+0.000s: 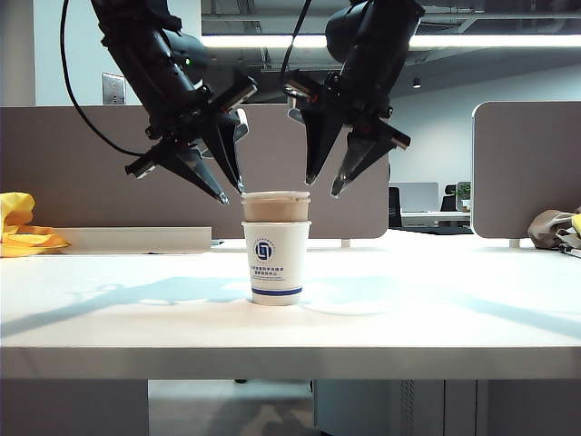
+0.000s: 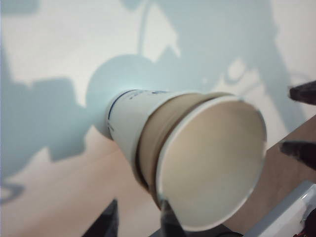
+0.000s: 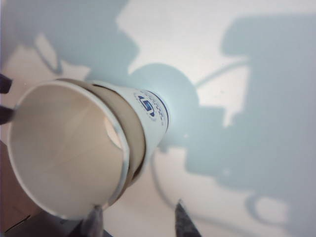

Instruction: Pick up all the paper cups on the table one by one and stack them together.

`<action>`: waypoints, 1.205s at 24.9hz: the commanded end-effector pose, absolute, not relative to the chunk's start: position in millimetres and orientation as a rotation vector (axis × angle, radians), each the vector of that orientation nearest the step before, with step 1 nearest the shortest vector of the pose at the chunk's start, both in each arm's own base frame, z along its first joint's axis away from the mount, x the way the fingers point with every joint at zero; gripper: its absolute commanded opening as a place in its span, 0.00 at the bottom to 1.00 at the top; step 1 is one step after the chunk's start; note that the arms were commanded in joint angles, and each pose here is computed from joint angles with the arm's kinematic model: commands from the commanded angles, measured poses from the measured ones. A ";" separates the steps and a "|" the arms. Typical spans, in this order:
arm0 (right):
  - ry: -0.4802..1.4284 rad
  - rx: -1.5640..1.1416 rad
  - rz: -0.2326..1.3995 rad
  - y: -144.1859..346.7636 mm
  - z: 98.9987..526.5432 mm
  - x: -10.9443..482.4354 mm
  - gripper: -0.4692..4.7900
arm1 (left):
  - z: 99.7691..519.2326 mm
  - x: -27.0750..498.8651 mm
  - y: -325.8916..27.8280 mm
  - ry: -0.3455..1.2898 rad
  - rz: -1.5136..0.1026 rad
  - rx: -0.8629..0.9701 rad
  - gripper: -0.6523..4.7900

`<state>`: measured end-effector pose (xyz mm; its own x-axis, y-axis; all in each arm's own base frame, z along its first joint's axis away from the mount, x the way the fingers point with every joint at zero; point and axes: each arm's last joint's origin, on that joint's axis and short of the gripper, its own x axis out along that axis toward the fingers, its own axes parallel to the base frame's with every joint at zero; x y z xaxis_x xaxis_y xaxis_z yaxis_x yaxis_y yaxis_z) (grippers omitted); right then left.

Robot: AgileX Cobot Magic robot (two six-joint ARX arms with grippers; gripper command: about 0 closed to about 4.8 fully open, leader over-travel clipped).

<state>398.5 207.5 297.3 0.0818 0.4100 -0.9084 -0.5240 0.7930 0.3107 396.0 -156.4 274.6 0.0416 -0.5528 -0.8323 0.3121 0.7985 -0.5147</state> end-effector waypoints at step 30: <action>1.337 -0.086 0.710 206.9 290.3 401.6 0.45 | 271.0 398.7 -154.2 1.388 -0.666 -0.220 0.33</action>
